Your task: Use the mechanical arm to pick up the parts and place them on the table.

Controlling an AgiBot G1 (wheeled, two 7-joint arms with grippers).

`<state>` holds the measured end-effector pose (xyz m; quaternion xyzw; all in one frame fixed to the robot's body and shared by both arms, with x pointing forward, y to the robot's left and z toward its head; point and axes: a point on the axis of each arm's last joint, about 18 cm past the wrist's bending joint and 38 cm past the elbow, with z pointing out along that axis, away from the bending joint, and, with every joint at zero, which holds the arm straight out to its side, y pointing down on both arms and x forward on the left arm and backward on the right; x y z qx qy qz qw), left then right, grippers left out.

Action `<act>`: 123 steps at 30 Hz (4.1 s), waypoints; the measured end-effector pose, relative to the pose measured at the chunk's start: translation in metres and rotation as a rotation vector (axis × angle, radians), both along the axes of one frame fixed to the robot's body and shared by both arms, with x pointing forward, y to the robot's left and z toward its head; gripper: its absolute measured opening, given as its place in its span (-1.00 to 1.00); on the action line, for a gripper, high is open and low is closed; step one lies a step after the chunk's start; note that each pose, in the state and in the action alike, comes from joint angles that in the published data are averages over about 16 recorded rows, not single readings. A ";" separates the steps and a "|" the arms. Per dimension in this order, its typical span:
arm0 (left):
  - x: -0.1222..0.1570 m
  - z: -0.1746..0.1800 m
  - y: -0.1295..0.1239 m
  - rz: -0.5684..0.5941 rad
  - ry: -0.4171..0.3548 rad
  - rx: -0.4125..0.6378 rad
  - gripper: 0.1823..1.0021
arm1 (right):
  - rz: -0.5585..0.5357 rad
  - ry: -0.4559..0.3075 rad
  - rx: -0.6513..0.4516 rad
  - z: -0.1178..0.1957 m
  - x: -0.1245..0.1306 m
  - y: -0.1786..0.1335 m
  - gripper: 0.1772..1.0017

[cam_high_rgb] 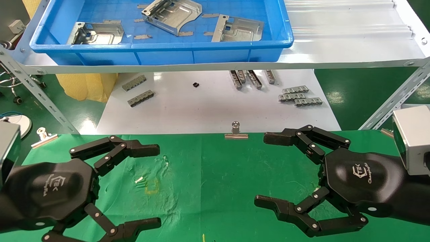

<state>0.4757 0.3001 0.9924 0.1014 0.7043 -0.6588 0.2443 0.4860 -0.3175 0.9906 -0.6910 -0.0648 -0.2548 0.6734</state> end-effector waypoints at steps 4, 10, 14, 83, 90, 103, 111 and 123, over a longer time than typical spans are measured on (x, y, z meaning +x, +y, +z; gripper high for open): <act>0.000 0.000 0.000 0.000 0.000 0.000 1.00 | 0.000 0.000 0.000 0.000 0.000 0.000 1.00; 0.000 0.000 0.000 0.000 0.000 0.000 1.00 | 0.000 0.000 0.000 0.000 0.000 0.000 1.00; 0.000 0.000 0.000 0.000 0.000 0.000 1.00 | 0.000 0.000 0.000 0.000 0.000 0.000 1.00; 0.163 0.192 -0.004 0.515 -0.202 -0.155 1.00 | 0.000 0.000 0.000 0.000 0.000 0.000 -0.94; 0.209 0.221 -0.022 0.702 -0.148 -0.210 1.00 | 0.000 0.000 0.000 0.000 0.000 0.000 -0.96; 0.240 0.225 -0.046 0.851 -0.070 -0.220 0.97 | 0.000 0.000 0.000 0.000 0.000 0.000 -0.95; 0.246 0.224 -0.049 0.893 -0.060 -0.216 0.82 | 0.000 0.000 0.000 0.000 0.000 0.000 -0.87; 0.249 0.224 -0.052 0.905 -0.056 -0.233 0.31 | 0.000 0.000 0.000 0.000 0.000 0.000 -0.50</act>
